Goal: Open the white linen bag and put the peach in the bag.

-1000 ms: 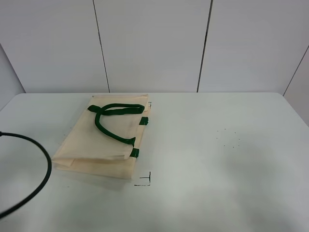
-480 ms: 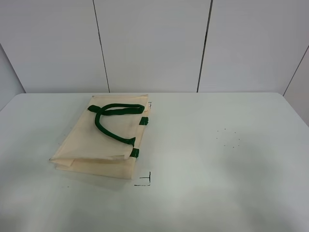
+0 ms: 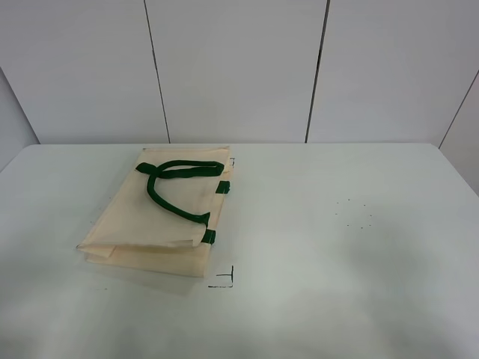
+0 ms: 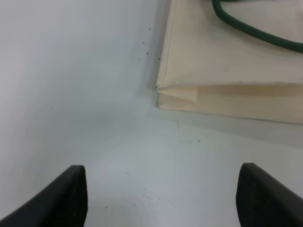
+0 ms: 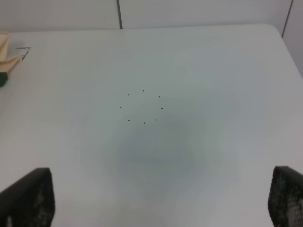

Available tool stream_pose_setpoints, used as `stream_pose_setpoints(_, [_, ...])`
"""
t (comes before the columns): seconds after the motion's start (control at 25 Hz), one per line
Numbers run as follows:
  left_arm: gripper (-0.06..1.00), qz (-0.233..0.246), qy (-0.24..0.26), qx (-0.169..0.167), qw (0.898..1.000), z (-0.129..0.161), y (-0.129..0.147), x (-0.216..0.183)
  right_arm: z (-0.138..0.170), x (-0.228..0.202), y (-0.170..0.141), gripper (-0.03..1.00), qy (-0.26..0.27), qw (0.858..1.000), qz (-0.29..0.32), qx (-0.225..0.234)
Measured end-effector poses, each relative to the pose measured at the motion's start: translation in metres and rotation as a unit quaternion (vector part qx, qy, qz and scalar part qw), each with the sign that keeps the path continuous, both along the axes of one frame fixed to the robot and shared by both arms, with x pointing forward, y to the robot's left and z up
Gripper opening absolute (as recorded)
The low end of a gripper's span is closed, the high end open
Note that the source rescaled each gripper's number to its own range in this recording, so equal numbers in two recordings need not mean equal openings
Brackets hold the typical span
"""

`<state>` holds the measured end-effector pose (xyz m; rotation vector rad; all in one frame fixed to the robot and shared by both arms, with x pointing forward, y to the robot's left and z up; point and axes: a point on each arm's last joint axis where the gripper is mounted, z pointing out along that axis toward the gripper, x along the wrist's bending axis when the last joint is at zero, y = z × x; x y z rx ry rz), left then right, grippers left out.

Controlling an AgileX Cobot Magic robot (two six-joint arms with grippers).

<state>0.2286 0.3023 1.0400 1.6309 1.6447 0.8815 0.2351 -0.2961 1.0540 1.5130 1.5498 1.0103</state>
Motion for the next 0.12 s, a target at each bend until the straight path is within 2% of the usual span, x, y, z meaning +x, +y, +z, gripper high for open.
stream_pose_setpoints(0.12, [0.96, 0.000, 0.000, 0.000, 1.000, 0.0000, 0.0000, -0.0001, 0.0000, 0.0000, 0.0000, 1.00, 0.000, 1.000, 0.000, 0.000])
